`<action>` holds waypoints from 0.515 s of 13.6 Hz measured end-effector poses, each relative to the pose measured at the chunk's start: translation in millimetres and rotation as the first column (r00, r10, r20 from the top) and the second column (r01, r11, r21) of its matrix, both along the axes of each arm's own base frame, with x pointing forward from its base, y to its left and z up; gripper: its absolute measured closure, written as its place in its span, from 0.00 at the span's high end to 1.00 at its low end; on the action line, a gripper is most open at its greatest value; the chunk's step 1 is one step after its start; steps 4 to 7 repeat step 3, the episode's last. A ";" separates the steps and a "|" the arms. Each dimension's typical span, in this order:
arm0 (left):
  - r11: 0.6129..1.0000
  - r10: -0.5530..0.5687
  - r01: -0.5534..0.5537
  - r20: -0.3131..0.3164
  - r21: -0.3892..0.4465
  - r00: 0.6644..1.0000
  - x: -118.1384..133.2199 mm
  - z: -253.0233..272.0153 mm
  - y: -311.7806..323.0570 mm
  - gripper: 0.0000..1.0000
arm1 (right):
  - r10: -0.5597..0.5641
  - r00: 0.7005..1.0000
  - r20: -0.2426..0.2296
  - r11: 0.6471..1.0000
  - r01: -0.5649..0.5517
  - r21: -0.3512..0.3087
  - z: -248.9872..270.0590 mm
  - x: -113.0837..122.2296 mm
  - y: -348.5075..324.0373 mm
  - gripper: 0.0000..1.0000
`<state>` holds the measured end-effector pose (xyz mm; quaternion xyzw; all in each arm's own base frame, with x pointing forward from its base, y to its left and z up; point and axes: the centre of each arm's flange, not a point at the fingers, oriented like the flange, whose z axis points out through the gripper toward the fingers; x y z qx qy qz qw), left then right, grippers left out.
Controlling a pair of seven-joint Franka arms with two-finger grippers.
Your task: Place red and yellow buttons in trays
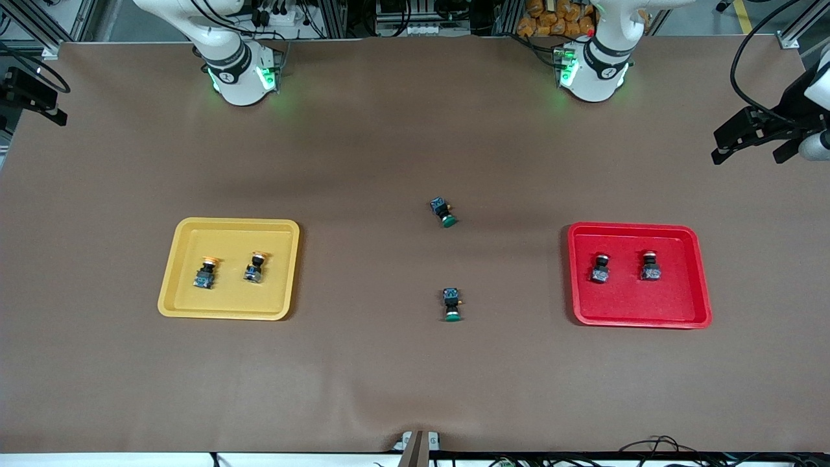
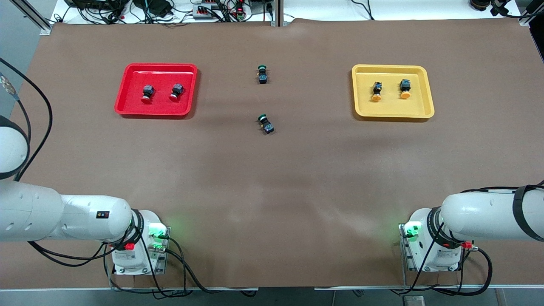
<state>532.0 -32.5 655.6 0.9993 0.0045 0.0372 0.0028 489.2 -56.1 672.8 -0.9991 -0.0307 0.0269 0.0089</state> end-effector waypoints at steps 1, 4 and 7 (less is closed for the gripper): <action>1.000 0.001 -0.001 0.000 0.000 1.000 0.0 0.0 0.2 1.00 | 0.000 1.000 -0.002 1.000 0.000 0.000 -0.8 0.6 0.0 1.00; 1.000 0.001 -0.001 0.000 0.000 1.000 0.0 0.0 0.3 1.00 | 0.000 1.000 -0.007 1.000 0.000 0.000 -3.3 2.3 -0.1 1.00; 1.000 0.001 -0.001 0.000 0.000 1.000 0.0 0.0 0.3 1.00 | 0.000 1.000 -0.007 1.000 0.000 0.000 -3.3 2.3 -0.1 1.00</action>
